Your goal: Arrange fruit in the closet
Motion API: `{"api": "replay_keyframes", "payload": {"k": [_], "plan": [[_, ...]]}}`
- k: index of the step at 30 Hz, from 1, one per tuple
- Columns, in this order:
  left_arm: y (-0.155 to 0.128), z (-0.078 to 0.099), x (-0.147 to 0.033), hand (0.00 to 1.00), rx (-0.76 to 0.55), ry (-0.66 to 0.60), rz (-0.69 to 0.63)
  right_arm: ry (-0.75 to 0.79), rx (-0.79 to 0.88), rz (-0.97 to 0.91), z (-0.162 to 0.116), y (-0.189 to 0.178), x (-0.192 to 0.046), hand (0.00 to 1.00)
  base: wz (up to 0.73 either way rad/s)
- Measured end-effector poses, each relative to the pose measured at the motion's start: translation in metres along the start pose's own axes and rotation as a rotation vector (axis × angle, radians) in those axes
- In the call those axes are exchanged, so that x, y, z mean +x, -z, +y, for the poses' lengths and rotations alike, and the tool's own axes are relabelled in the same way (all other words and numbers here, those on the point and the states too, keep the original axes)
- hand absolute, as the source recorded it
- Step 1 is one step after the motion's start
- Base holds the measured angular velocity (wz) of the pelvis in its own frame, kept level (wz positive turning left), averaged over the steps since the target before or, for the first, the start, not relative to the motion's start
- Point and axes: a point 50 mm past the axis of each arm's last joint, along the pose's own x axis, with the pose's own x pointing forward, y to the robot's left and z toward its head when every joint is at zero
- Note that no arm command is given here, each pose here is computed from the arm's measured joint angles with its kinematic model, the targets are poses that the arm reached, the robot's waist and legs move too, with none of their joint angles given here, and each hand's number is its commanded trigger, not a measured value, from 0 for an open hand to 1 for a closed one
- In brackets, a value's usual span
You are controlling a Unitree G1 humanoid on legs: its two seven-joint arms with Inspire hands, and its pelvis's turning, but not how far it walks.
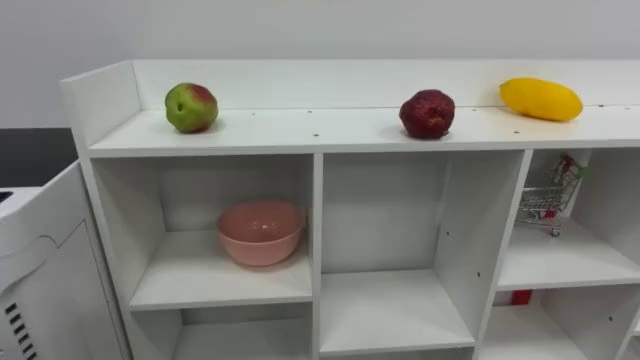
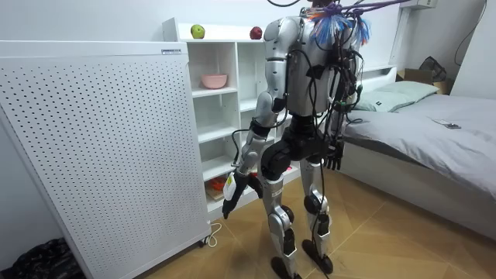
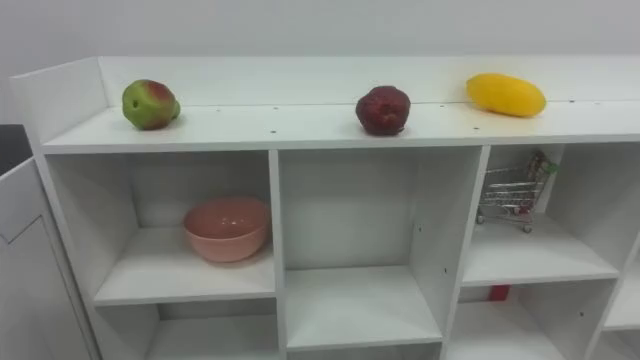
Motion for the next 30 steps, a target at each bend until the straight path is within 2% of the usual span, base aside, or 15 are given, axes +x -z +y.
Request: {"api": "replay_keyframes", "payload": {"k": [10,14,17,21,25,27,30], "plan": [[-0.005,0.0,0.0,0.0,-0.001,0.011,-0.011,0.0,0.022,-0.001,0.0,-0.001,0.0,0.0,-0.02],[-0.004,0.0,0.0,0.0,-0.004,0.005,-0.006,0.009,0.159,0.009,-0.001,0.001,0.0,0.0,-0.02],[-0.006,0.003,0.001,0.0,-0.022,-0.003,-0.015,0.015,0.341,-0.028,-0.005,-0.006,0.0,0.0,0.0],[-0.011,0.006,0.001,0.0,-0.044,-0.031,-0.038,0.093,0.585,-0.223,-0.031,-0.048,-0.006,0.0,0.0],[-0.016,0.019,0.002,0.0,-0.075,-0.076,-0.078,0.194,0.717,-0.467,-0.063,-0.095,-0.026,0.0,0.0],[-0.017,0.021,0.002,0.0,-0.099,-0.091,-0.087,0.279,0.741,-0.669,-0.085,-0.13,-0.054,0.0,-0.05],[-0.024,0.026,0.002,0.0,-0.119,-0.104,-0.118,0.375,0.762,-0.909,-0.105,-0.161,-0.094,0.0,-0.06]]}}
